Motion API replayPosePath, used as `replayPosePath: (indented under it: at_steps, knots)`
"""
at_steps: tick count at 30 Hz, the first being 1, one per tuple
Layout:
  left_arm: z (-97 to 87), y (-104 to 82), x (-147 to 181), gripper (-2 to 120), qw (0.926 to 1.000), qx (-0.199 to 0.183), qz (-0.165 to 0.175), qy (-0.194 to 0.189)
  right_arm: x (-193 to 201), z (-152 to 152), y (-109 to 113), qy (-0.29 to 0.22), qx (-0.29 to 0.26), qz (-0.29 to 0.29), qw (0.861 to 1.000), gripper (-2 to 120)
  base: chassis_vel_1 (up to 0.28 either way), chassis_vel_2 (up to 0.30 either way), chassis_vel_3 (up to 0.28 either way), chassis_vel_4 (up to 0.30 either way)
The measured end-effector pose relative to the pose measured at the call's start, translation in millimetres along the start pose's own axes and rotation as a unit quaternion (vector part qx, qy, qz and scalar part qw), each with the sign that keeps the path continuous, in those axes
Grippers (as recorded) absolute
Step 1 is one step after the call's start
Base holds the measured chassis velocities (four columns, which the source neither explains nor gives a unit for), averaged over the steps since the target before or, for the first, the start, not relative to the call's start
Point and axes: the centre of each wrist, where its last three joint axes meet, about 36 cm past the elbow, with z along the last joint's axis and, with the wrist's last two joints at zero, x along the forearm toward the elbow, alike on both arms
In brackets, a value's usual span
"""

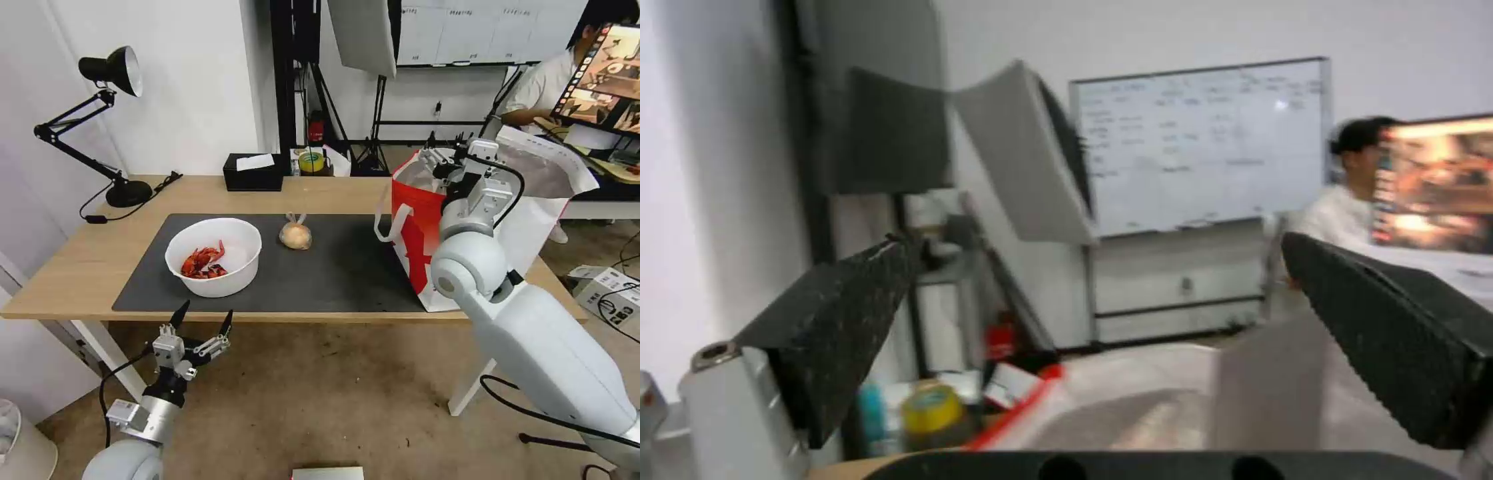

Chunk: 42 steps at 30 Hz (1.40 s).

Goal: Pick up the trash from the table and place it into the takeout bag.

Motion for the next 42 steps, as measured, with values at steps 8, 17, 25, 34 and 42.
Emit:
replayPosePath:
  at_steps: [8,17,25,34,42]
  knots:
    - [1.1,-2.5,2.3,100,1.0000,0.004,-0.003,0.004,31.6,4.1,-14.9,0.007,-0.018,-0.188,0.982,100,0.000,0.000,0.000,0.000]
    - [3.8,-1.4,2.1,100,1.0000,0.001,-0.006,-0.003,75.2,31.3,-43.8,0.031,-0.029,-0.316,0.948,100,0.000,0.000,0.000,0.000]
    - [6.3,-6.7,1.5,100,0.9999,0.009,-0.006,-0.005,120.7,65.9,-82.1,0.039,-0.004,-0.363,0.931,100,0.000,0.000,0.000,0.000]
    - [8.5,-8.4,6.4,100,0.9999,0.010,-0.007,0.000,198.2,123.7,-103.0,0.073,0.012,-0.318,0.945,100,0.000,0.000,0.000,0.000]
    - [11.1,-9.5,12.3,100,0.9999,0.008,-0.002,0.006,243.6,154.2,-99.4,0.092,-0.005,-0.290,0.953,100,0.000,0.000,0.000,0.000]
